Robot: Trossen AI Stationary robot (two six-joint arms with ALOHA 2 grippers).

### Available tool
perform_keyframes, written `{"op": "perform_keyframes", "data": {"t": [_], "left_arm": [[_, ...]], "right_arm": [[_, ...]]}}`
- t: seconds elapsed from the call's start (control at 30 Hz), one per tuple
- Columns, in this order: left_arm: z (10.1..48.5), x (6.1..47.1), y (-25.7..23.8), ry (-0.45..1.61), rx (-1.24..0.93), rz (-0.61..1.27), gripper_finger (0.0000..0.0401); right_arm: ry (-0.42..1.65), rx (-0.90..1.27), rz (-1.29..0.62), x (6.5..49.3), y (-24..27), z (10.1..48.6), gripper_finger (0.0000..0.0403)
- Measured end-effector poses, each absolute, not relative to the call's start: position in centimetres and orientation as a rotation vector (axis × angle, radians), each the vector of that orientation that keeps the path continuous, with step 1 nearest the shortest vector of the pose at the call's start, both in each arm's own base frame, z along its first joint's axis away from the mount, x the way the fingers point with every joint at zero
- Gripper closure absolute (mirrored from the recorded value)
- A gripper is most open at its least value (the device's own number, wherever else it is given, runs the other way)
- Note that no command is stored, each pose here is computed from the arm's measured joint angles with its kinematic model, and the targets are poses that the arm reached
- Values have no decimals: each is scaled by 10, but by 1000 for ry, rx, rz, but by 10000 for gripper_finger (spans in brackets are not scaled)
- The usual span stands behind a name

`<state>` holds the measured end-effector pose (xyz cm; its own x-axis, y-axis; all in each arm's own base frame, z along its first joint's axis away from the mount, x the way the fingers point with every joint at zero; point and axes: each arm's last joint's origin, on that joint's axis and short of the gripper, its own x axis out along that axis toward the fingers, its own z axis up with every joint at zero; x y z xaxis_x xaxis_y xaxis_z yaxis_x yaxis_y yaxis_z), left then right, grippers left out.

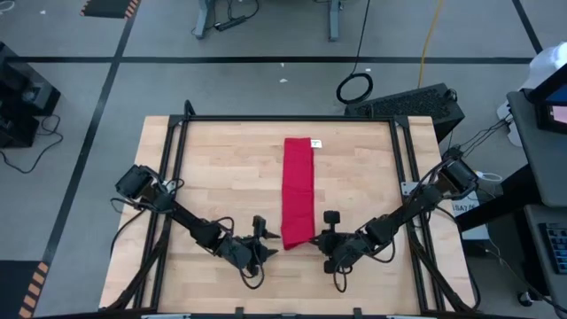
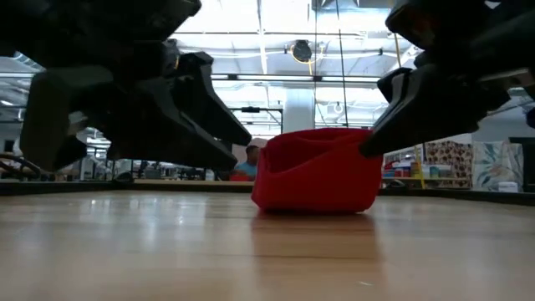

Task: Roll towel
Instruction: Roll the red towel

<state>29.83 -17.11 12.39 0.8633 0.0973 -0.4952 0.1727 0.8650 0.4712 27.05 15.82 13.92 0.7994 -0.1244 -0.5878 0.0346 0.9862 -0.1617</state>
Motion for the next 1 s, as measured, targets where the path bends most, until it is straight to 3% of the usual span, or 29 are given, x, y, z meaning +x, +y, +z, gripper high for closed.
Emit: {"op": "perform_keyframes", "data": {"t": [0.2,0.5,1.0], "left_arm": [[125,297,-173,512,538,1,160],[121,298,-174,507,516,22,85],[91,326,-180,464,642,119,90]], "right_arm": [[638,-94,-115,273,153,139,402],[635,-70,-122,273,154,139,402],[623,-14,-138,274,154,140,402]]}}
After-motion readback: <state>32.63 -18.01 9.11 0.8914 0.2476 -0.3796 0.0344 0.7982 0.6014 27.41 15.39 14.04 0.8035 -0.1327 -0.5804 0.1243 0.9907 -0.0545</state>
